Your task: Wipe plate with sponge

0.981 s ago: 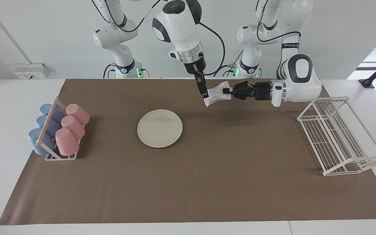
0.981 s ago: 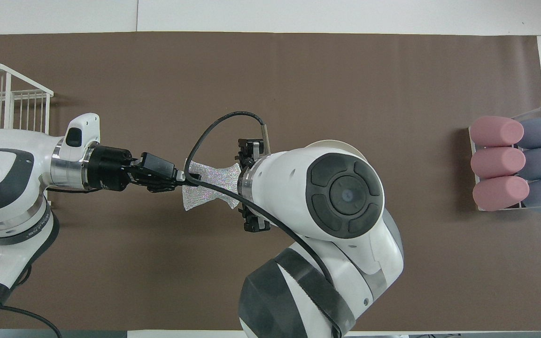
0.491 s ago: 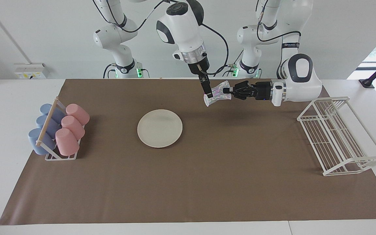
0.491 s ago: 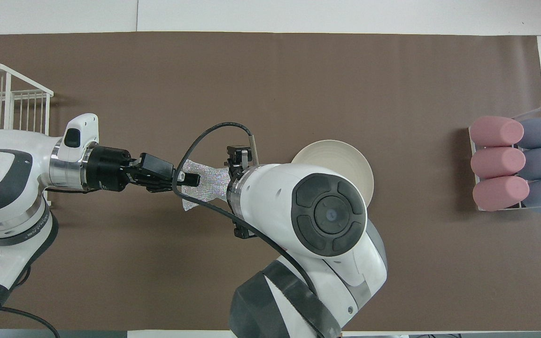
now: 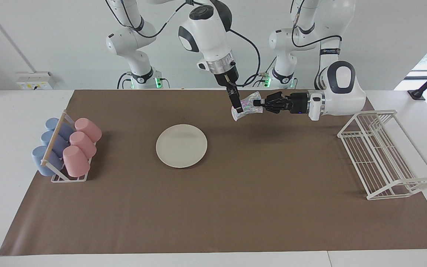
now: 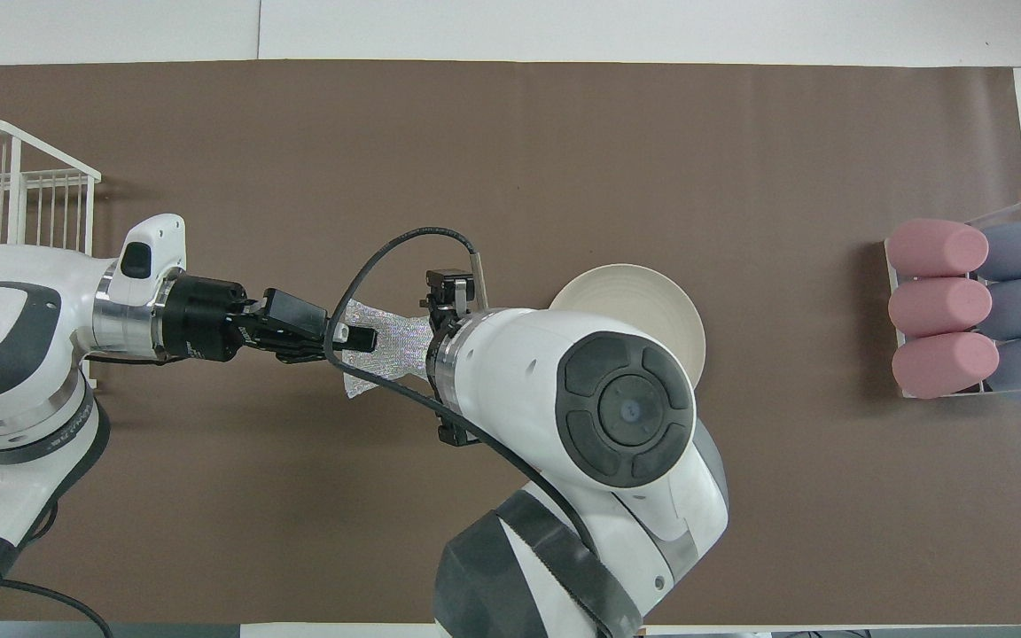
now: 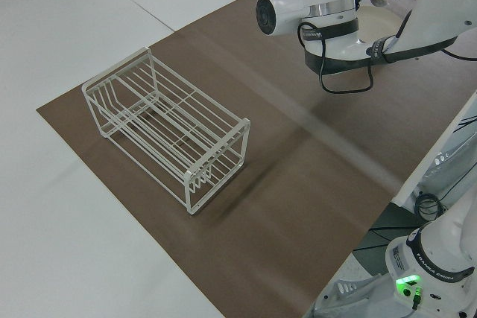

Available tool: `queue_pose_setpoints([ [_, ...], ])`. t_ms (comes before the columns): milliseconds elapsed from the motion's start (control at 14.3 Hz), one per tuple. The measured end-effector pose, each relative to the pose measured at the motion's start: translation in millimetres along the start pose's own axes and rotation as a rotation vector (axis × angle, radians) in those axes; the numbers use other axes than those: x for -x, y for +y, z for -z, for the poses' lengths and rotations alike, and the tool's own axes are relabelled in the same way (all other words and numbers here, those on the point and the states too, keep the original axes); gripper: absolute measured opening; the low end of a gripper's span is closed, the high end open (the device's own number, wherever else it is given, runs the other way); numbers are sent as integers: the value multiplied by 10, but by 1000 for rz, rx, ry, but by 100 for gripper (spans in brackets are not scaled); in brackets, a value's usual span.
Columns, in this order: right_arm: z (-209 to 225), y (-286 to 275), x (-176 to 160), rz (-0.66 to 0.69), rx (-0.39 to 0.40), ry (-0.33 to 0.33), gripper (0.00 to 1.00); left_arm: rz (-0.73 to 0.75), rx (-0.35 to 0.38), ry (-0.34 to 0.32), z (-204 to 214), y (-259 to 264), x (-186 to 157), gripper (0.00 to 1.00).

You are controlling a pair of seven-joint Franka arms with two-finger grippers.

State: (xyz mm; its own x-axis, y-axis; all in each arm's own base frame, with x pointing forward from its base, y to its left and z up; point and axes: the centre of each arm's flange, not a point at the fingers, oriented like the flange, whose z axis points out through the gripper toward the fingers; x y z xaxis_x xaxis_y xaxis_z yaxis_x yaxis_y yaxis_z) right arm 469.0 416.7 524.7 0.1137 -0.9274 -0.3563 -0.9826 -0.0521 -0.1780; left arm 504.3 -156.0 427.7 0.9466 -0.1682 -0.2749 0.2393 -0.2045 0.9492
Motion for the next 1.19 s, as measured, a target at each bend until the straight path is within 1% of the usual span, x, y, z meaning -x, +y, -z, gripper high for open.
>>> queue_pose_setpoints([
  [140, -26, 17, 31, -11, 7, -19, 100, 0, 0, 0, 2, 0, 0, 4],
  [350, -43, 4, 32, -24, -16, -45, 100, 0, 0, 0, 3, 0, 0, 4],
  [1051, -111, 19, 14, -26, -22, -46, 100, 0, 1, 1, 10, -1, 0, 4],
  [1121, -111, 18, 14, -25, -22, -46, 100, 0, 1, 1, 10, -1, 0, 4],
  [1191, -111, 19, 14, -23, -22, -46, 96, 0, 1, 0, 10, -1, 0, 4],
])
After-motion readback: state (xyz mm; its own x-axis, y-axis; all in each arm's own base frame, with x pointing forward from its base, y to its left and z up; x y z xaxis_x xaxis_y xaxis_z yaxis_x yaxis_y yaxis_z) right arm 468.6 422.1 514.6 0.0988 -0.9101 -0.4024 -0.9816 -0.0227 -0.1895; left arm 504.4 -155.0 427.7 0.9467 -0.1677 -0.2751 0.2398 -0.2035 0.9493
